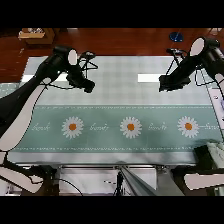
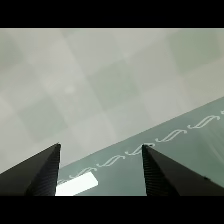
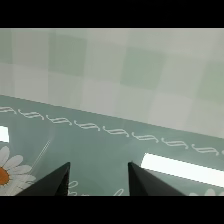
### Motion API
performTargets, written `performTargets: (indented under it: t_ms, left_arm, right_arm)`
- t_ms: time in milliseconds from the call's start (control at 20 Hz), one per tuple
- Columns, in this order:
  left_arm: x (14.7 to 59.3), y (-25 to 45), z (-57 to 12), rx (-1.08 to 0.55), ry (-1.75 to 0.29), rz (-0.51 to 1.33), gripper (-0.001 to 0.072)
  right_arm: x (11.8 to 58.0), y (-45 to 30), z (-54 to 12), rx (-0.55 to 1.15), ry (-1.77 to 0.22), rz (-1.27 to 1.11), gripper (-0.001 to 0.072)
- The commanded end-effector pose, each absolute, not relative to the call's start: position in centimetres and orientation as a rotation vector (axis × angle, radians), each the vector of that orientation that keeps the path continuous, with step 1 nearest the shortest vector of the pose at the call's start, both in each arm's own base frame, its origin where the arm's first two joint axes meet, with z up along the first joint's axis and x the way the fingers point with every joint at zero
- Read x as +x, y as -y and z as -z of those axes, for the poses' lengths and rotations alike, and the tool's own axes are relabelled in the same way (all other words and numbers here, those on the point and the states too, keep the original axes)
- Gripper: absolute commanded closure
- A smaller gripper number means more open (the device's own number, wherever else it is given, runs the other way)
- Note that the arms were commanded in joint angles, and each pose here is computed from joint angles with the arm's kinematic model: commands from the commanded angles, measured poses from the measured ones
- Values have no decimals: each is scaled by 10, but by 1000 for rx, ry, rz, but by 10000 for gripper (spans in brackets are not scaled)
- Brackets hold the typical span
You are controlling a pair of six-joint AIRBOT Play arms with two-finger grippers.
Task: Fold the shirts.
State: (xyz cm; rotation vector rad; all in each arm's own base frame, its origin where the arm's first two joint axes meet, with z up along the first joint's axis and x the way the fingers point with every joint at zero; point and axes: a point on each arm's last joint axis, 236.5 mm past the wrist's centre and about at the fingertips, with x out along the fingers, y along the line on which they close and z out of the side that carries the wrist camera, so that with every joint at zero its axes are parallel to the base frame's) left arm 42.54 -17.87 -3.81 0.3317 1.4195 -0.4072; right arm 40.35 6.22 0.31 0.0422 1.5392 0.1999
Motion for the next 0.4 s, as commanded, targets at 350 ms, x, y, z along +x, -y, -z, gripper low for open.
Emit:
performTargets:
  t_ms: [350]
  left_arm:
    - [438, 180, -2, 277, -1338, 382, 124]
  right_arm:
    - [403, -62, -3, 42, -1540, -201, 257]
